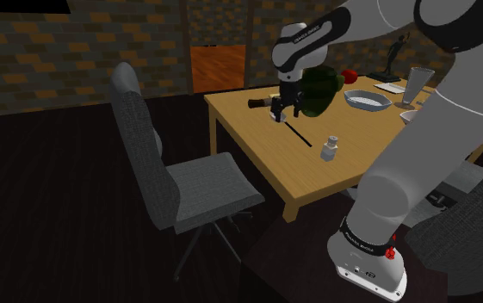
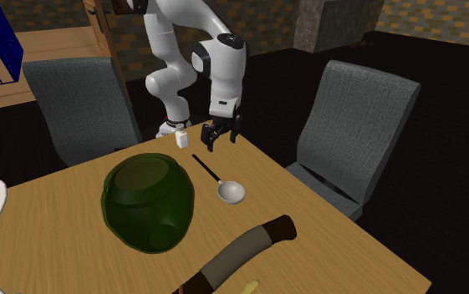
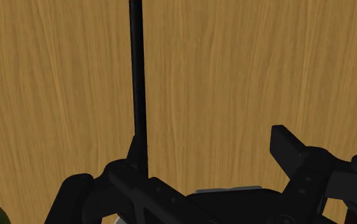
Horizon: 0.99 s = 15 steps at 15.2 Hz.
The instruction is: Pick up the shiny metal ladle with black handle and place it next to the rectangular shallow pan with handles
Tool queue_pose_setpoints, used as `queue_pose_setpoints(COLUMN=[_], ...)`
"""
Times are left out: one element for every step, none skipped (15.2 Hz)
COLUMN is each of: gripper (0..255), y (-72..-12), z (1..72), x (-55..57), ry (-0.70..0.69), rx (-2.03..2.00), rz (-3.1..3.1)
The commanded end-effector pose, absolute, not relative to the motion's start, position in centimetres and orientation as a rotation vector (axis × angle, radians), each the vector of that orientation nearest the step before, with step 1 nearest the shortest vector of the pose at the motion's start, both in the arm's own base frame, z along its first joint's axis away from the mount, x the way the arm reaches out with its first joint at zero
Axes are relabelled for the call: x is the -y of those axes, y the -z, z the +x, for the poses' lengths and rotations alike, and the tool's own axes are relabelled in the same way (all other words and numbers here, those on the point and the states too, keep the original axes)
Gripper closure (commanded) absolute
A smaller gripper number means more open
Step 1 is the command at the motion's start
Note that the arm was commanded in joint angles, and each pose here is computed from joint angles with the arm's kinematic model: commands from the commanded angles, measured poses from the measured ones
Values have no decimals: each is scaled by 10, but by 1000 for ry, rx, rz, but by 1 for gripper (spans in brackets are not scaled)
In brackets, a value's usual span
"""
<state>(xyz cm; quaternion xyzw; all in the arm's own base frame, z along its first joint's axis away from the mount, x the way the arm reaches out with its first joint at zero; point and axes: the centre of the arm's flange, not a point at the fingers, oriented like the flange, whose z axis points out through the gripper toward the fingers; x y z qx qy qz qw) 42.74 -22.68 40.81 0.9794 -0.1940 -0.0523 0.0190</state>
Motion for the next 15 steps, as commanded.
queue_pose_setpoints(gripper=[0, 0, 0, 0, 0, 0, 0, 0, 0, 0, 0, 0, 0, 0, 0], y=[-396, -390, -384, -378, -373, -367, -362, -357, -352, -347, -341, -336, -333, -333, -333], z=[432, 435, 438, 441, 443, 442, 441, 441, 440, 439, 438, 438, 437, 437, 437], x=[251, 262, 273, 284, 293, 293, 293, 294, 294, 294, 294, 294, 294, 294, 294], ry=[176, 182, 188, 194, 199, 199, 199, 199, 199, 199, 199, 199, 199, 199, 199], rx=[631, 645, 659, 673, 685, 685, 685, 685, 685, 685, 685, 685, 685, 685, 685], rz=[3022, 3014, 3005, 2996, 2989, 2989, 2989, 2989, 2989, 2989, 2989, 2989, 2989, 2989, 2989])
